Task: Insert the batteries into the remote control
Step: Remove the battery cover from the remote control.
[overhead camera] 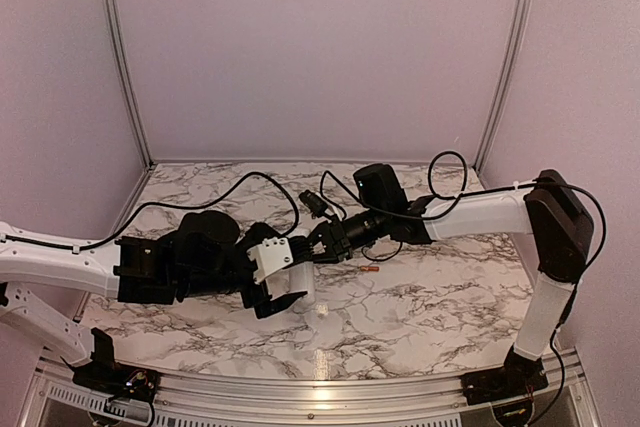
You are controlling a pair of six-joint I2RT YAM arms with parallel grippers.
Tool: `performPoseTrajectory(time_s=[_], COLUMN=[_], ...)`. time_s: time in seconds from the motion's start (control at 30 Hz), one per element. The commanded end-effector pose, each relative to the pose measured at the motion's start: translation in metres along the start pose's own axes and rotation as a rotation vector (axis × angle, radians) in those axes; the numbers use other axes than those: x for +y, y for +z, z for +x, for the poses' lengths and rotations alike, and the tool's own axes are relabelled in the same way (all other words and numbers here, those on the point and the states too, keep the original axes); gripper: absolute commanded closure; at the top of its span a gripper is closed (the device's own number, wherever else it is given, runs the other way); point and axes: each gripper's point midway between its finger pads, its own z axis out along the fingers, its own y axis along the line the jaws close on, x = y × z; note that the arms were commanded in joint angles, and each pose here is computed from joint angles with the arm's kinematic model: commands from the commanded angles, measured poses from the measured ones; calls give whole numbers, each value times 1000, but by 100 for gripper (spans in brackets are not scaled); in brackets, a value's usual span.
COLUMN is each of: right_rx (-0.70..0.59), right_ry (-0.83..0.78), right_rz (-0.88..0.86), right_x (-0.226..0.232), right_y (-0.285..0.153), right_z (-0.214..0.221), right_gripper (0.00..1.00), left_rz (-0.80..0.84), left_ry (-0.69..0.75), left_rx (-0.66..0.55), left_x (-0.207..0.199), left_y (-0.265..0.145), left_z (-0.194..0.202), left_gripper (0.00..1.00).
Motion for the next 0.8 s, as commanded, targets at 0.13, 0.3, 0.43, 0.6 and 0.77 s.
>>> performPoseTrajectory(time_s=[0.13, 0.3, 0.43, 0.6, 0.77], right_rx=[-1, -3, -3, 1, 7], right_ry=[-26, -30, -35, -39, -44], right_rz=[-40, -50, -56, -63, -73], right_x=[14, 17, 19, 22, 26], right_y=[-1, -2, -3, -3, -1], right_z=[-4, -3, -3, -2, -1], right_gripper=[100, 100, 100, 100, 100], left_rz=[45, 49, 42, 25, 2], left_ry=[-21, -28, -29, -29, -28], left_rx=[64, 87, 90, 103, 114], left_x=[-9, -9, -8, -4, 1], left_y=[7, 11, 12, 14, 14], left_z=[16, 22, 23, 26, 29], left_gripper=[1, 1, 2, 3, 5])
